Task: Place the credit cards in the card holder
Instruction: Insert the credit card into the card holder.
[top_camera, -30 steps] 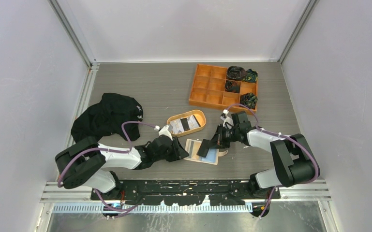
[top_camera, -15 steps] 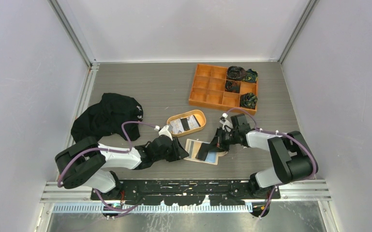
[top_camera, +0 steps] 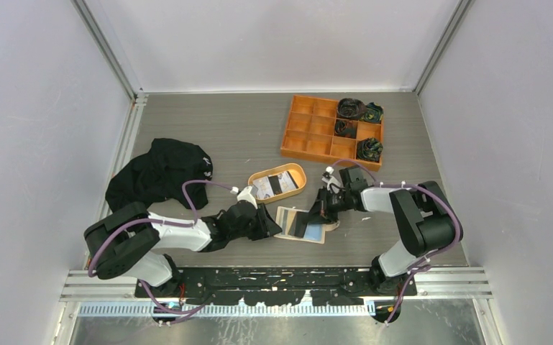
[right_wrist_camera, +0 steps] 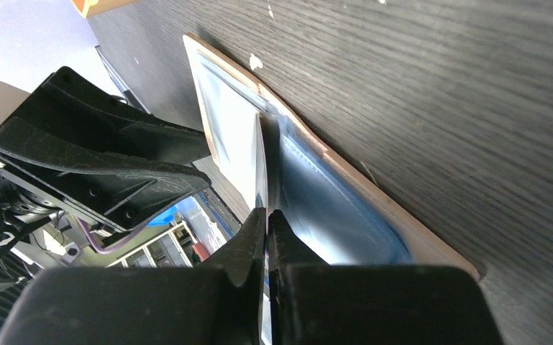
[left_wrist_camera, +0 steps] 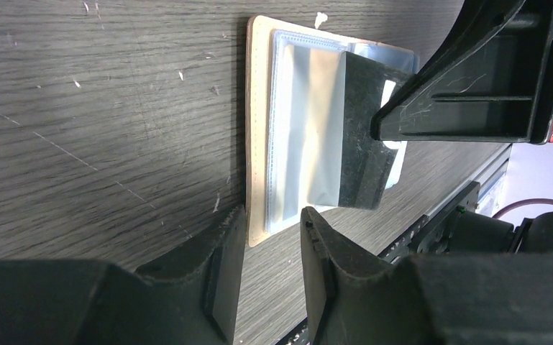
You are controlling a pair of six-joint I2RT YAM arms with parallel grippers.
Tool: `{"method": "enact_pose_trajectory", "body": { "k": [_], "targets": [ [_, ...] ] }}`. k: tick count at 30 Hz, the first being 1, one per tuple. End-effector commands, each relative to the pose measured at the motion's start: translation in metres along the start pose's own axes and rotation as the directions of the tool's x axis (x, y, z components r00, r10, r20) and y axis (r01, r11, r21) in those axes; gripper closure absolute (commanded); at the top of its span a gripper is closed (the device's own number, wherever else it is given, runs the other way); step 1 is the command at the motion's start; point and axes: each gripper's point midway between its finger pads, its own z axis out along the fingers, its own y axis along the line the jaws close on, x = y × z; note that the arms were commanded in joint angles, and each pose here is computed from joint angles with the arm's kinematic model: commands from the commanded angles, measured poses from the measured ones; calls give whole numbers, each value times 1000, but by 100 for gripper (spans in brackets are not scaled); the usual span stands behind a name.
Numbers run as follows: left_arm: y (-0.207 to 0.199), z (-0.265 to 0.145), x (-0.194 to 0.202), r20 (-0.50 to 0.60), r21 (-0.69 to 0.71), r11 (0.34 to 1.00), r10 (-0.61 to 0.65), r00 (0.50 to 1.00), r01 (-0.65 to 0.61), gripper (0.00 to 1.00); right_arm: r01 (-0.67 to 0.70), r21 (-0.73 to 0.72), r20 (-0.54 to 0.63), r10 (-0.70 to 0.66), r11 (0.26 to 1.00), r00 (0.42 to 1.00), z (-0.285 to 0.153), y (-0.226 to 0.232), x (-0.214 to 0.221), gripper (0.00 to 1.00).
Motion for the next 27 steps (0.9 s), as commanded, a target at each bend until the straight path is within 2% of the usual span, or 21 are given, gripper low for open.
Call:
{"method": "enact_pose_trajectory", "body": {
  "k": [1, 11, 15, 27],
  "targets": [
    [0, 4, 7, -33, -5, 1000, 8, 999, -8, 64, 31, 25, -19, -30, 999, 999, 4, -3, -2, 93],
    [-3, 7, 7, -35, 0, 1000, 10, 999, -10, 64, 29, 20, -86, -27, 999, 996, 12, -1, -1, 88],
    [-4, 7, 5, -33, -3, 1000, 17, 999, -17, 64, 70, 1, -114, -69, 998, 991, 10, 6, -2, 88],
    [10, 7, -6, 1, -73, 997, 36, 999, -36, 66, 90, -1, -188, -89, 996, 978, 1, 5, 15, 96]
  ]
}}
